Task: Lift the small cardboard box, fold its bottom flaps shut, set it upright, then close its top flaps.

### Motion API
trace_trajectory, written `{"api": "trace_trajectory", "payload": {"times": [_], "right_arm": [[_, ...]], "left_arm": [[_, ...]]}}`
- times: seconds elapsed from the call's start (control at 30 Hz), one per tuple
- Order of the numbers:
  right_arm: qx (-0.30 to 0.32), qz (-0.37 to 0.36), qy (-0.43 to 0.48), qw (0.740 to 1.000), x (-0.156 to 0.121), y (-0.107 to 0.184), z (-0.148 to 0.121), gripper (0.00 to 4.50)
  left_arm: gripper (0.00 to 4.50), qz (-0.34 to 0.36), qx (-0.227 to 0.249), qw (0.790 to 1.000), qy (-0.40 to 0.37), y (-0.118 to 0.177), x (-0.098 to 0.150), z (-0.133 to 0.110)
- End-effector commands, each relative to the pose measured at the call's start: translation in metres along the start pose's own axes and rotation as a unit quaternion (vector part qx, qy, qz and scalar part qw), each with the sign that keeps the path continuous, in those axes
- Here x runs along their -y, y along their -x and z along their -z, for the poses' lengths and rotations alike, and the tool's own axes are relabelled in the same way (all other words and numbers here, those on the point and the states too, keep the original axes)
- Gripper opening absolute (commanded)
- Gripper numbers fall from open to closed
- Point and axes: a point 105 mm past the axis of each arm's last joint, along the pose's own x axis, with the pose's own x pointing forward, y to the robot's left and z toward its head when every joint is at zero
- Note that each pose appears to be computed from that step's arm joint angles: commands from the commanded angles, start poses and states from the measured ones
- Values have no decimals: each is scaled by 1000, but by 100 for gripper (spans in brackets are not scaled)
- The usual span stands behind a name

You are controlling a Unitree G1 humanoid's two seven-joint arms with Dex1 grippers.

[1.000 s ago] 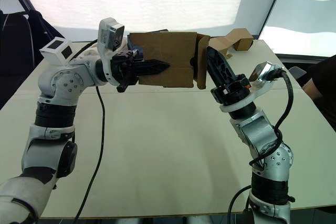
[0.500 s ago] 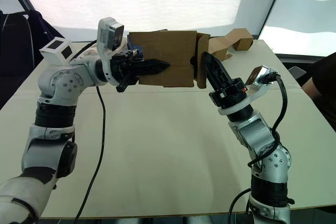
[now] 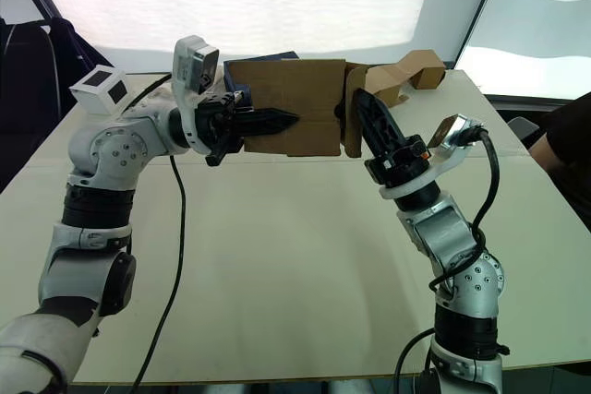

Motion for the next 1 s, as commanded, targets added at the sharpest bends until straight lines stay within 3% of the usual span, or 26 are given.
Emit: {"api": "trace_trajectory", "payload": {"times": [0.03, 0.67, 1.0], "right_arm": [[4, -15, 4, 1000, -8, -4, 0, 193], [32, -42, -22, 998, -21, -24, 4, 193], [-47, -16, 16, 999, -15, -19, 36, 193]], "left_arm": [[0, 8, 3, 1000, -27, -3, 6, -9], [0, 3, -6, 999, -34, -4, 4, 0], [0, -4, 4, 999, -36, -4, 2, -4]]}}
